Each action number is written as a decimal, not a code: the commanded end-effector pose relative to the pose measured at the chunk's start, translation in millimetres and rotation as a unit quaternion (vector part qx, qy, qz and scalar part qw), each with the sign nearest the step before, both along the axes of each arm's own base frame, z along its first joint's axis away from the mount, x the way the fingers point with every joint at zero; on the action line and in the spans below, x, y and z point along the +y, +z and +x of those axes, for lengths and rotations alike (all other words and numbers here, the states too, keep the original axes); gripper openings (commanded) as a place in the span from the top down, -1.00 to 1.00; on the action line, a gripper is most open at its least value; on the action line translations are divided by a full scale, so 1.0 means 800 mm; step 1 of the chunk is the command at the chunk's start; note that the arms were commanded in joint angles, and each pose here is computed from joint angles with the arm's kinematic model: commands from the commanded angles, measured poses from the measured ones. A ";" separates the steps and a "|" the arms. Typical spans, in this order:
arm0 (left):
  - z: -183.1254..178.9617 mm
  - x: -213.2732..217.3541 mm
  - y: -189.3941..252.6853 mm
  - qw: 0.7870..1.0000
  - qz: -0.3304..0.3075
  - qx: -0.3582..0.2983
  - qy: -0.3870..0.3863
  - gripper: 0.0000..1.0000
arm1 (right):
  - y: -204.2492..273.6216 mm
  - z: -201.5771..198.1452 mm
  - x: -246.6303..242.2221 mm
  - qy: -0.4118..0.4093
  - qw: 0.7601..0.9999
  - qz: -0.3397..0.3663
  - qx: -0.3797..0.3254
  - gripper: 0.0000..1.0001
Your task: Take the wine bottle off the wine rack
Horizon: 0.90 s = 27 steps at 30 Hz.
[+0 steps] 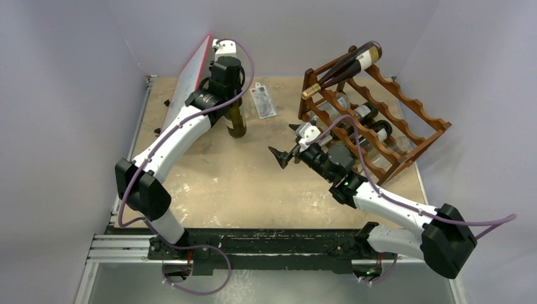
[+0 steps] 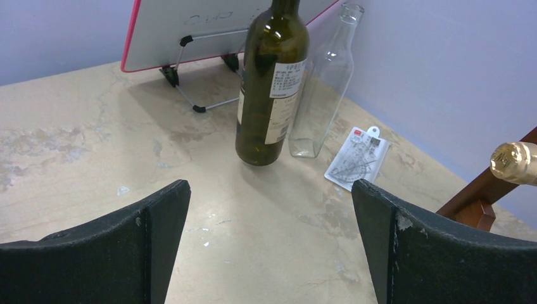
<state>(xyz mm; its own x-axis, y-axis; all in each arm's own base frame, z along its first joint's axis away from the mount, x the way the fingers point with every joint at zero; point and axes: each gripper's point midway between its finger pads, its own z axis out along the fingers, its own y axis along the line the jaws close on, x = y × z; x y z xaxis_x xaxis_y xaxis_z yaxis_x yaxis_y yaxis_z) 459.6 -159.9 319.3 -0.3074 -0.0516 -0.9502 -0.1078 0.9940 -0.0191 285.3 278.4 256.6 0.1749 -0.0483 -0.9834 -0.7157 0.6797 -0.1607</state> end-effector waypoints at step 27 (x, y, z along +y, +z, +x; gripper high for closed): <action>0.050 0.035 -0.017 0.999 0.019 -0.022 0.021 -0.05 | 0.058 -0.016 -0.029 -0.017 0.999 0.029 -0.025 -1.00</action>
<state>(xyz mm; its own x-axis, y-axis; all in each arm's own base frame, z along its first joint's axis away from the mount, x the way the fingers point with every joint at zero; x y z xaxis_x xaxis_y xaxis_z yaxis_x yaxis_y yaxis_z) 492.8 -133.0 275.9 -0.3605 0.0258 -0.9324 -0.1343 0.9878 0.0792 273.6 260.8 269.3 0.1660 -0.0575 -0.9845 -0.7018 0.6944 -0.1588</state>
